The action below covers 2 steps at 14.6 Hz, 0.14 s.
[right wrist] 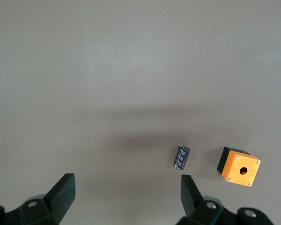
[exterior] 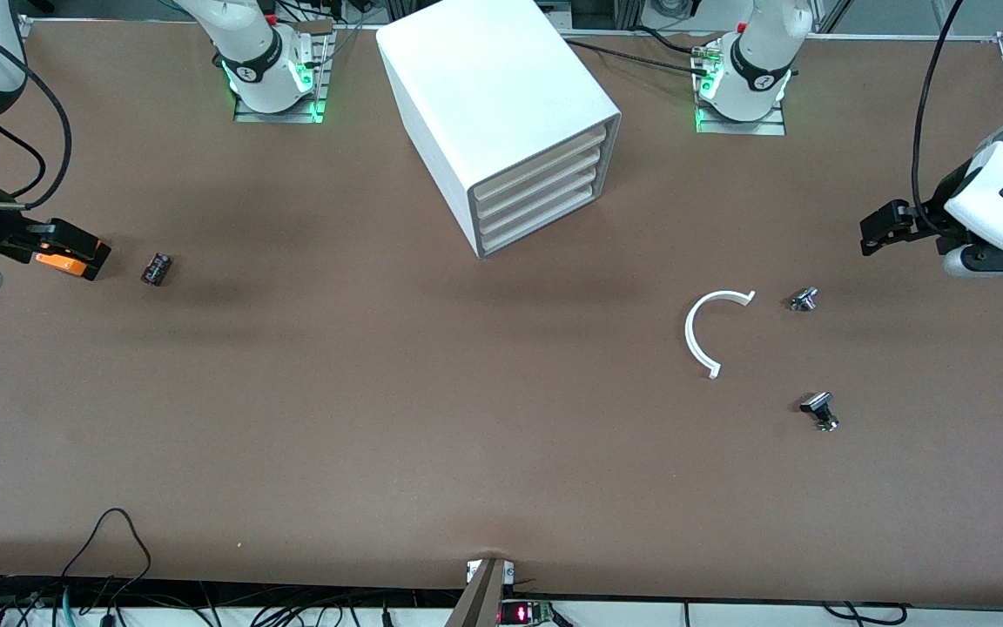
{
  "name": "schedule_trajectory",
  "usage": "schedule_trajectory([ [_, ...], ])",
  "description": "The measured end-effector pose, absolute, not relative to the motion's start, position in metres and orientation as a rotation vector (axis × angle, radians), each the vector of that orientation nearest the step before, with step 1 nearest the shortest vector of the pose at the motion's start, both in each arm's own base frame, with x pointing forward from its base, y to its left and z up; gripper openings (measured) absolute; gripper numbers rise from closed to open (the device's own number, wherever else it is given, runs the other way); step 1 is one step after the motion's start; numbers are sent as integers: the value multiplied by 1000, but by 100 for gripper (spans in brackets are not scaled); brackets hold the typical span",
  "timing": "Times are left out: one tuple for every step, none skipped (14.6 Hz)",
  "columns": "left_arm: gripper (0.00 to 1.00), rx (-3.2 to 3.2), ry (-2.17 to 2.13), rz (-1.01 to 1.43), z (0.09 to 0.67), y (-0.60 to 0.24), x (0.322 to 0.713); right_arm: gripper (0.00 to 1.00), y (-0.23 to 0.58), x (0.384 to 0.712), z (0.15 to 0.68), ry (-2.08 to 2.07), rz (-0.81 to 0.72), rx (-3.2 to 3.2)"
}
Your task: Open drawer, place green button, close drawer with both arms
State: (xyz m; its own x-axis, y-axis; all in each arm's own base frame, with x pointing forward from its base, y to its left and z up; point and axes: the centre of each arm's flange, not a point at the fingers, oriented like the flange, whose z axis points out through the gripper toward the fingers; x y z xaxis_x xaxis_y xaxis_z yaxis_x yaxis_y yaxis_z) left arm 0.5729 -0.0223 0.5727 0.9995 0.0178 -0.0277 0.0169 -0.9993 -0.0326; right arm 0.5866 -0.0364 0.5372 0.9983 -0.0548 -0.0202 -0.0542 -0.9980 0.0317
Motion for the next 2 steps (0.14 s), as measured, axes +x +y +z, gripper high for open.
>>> schedule_trajectory([
  [100,-3109,-27,47,572,-22,573,100,-36,587,537,-85,-34,3109],
  [100,-3108,-27,50,572,-22,573,100,-36,586,537,-85,-35,3109],
])
